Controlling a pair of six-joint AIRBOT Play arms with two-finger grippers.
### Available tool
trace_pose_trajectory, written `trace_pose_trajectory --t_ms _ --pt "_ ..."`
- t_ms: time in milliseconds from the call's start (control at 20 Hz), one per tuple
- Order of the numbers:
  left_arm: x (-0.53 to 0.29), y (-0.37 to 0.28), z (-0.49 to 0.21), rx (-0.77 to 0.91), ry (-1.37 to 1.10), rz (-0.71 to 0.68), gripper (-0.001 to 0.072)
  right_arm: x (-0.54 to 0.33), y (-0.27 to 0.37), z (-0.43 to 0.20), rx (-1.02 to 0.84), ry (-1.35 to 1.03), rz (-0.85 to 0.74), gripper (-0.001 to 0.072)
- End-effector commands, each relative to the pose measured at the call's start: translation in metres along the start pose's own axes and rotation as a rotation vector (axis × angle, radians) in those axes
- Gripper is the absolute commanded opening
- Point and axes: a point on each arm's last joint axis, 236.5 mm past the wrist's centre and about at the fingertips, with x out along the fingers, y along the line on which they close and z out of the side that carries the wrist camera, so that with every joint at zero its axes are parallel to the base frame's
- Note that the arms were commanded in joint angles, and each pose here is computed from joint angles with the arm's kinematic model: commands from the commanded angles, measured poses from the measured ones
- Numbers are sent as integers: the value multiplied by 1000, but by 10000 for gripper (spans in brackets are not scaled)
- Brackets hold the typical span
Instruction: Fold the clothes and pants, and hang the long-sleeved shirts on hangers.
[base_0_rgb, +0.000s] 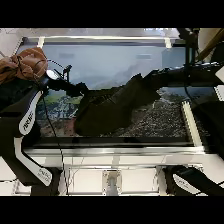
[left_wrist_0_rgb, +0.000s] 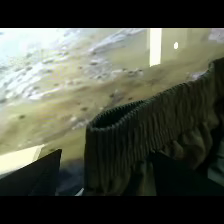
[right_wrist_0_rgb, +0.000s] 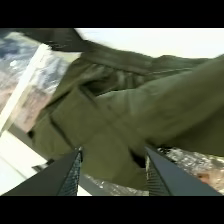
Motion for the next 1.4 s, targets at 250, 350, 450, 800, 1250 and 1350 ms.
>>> trace_pose_trajectory --t_ms 250,350,450,800,1250,1350 --pt "10 -11 7 42 -13 -25 31 117 64 -66 -78 308 141 435" --pt "5 -16 15 55 -31 -28 31 169 64 -92 -144 388 146 460" --pt "1 -19 18 64 -41 -29 31 217 54 -108 -131 417 139 538" --pt "-3 -17 14 85 -22 -11 31 294 47 -88 -144 357 178 536" --pt "-3 -18 13 84 -20 -12 31 330 64 -111 -129 505 312 525" --pt "-3 -18 13 84 -20 -12 31 332 73 -117 -95 519 357 511"
